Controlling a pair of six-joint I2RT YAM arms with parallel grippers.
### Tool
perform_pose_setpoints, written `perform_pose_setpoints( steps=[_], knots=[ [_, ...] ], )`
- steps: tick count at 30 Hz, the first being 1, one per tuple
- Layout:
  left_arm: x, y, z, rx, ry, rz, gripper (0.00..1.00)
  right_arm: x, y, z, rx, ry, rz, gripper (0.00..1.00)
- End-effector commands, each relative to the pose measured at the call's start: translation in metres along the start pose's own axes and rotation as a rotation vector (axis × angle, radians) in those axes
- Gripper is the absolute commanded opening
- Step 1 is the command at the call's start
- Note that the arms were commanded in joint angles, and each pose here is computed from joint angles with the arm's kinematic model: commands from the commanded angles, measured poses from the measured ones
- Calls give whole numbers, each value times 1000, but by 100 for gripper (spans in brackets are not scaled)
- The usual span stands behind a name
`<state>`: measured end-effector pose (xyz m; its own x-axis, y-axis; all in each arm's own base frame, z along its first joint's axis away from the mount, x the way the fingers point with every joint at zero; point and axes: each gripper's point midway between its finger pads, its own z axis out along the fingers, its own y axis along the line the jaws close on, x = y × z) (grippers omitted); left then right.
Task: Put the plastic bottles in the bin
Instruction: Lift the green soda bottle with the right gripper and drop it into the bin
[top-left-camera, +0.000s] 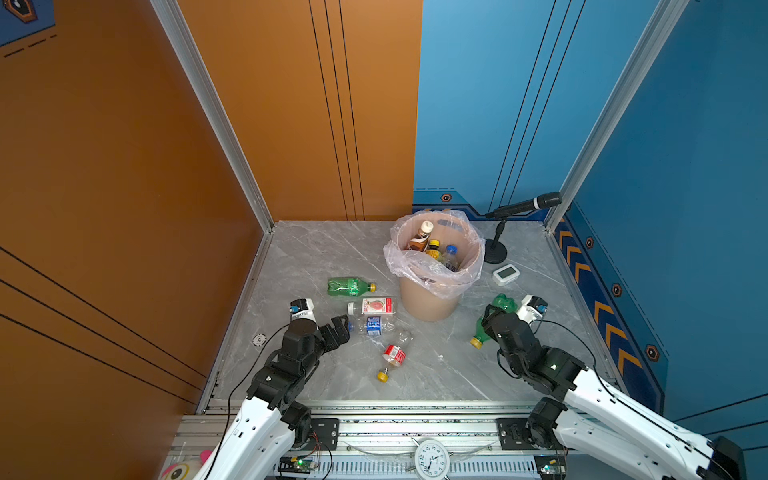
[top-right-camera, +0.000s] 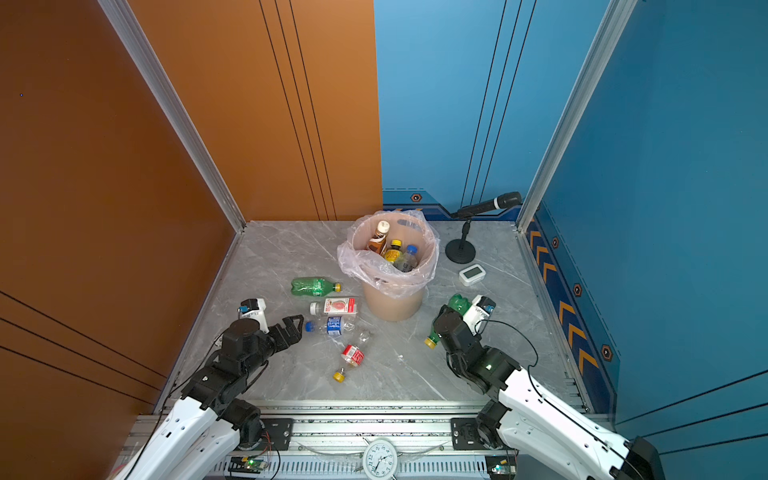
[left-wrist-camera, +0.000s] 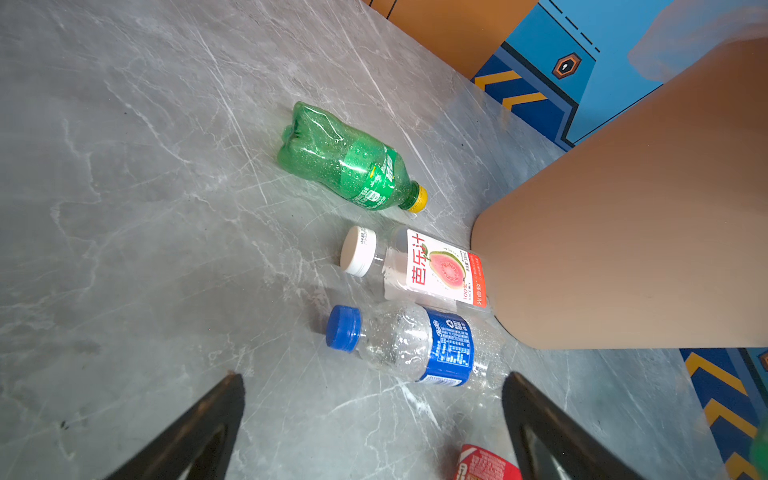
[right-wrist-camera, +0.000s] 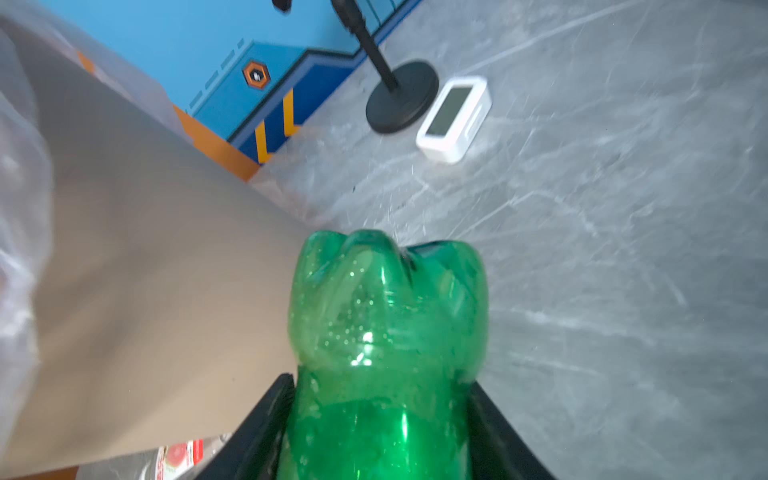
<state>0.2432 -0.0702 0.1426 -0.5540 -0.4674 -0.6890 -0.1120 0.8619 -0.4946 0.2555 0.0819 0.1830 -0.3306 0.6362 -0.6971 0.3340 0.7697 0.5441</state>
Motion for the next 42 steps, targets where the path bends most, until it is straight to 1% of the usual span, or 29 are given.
perform_pose_setpoints(
  steps=[1, 6, 9, 14, 19, 23, 28, 36, 39, 40, 42],
  knots=[
    [1, 0, 1, 14, 1, -20, 98, -47, 6, -14, 31, -111, -115, 58],
    [10, 6, -2, 0, 31, -18, 98, -87, 36, -22, -2, -189, -170, 58],
    [12, 9, -5, -9, 34, -17, 98, -110, 62, -28, -47, -235, -211, 58],
    [11, 11, -7, -2, 16, -38, 98, -149, 124, -37, -152, -307, -287, 59],
    [11, 10, -8, 1, 22, -44, 98, -170, 184, -32, -245, -329, -368, 59],
    [12, 12, -9, -3, 22, -47, 98, -170, 225, -18, -309, -306, -429, 59],
    [12, 13, -10, -5, 19, -52, 98, -161, 248, 6, -329, -275, -472, 59],
    [11, 15, -11, -9, 15, -55, 97, -150, 247, 30, -305, -247, -485, 59],
    [10, 15, -11, -9, 14, -55, 97, -142, 246, 39, -308, -215, -490, 59],
    [9, 14, -11, -7, 14, -56, 98, -139, 246, 41, -317, -200, -493, 62],
    [9, 14, -10, -7, 18, -58, 97, -136, 244, 41, -318, -175, -492, 80]
  ],
)
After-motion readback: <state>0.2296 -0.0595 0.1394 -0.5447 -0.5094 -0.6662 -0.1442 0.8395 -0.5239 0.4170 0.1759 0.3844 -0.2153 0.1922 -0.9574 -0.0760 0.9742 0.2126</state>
